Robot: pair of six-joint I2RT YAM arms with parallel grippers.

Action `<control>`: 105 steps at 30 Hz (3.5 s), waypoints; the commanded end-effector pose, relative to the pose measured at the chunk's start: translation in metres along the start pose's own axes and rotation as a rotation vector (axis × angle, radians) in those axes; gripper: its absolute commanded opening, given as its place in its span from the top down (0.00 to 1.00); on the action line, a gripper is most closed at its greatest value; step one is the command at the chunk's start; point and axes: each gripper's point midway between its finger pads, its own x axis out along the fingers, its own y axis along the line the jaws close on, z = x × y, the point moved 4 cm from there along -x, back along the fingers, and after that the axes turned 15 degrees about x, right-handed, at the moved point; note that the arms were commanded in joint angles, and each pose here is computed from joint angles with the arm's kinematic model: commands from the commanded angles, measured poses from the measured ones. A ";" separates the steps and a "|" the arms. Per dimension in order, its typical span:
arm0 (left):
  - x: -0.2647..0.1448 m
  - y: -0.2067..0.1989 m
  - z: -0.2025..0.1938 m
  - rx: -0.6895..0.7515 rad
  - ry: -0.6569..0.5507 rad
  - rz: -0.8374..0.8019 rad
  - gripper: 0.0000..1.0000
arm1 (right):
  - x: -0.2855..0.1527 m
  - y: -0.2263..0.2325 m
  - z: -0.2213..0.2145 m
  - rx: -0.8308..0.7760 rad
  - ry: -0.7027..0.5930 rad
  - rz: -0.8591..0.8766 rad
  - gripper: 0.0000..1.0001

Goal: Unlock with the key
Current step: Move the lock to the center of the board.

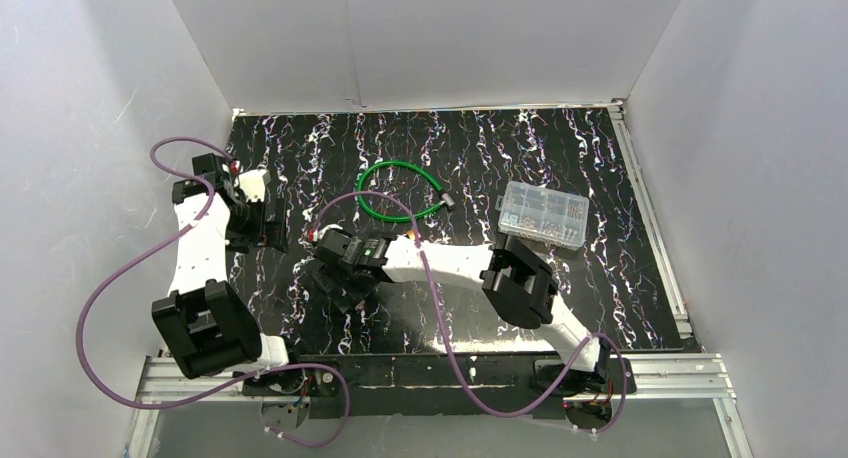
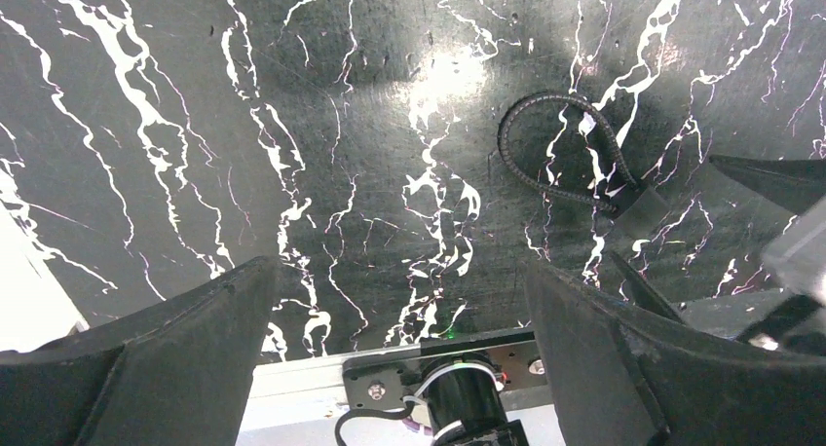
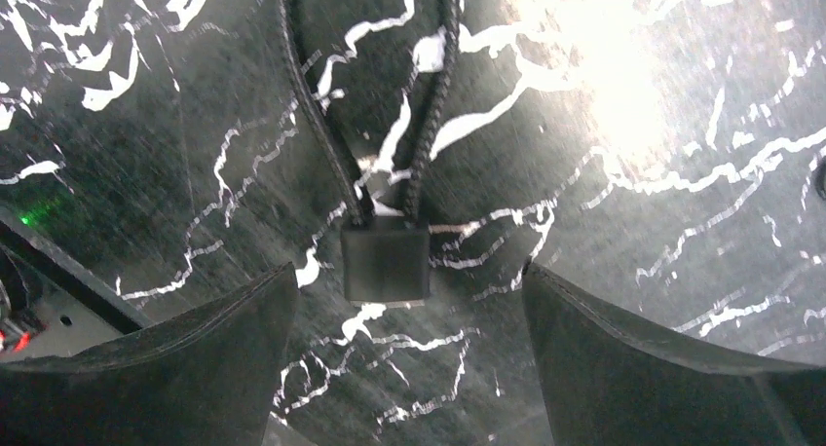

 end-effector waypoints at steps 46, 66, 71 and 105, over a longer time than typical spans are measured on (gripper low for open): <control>-0.046 -0.049 0.004 0.086 -0.166 -0.219 0.00 | -0.110 -0.146 0.060 0.375 -0.296 0.022 0.28; -0.048 -0.055 0.005 0.075 -0.176 -0.258 0.01 | 0.001 -0.194 0.141 0.428 -0.208 -0.100 0.36; -0.053 -0.059 0.006 0.088 -0.214 -0.253 0.00 | 0.014 -0.201 0.122 0.442 -0.159 -0.134 0.37; -0.054 -0.071 0.004 0.108 -0.237 -0.300 0.00 | -0.019 -0.193 0.014 0.499 -0.078 -0.177 0.37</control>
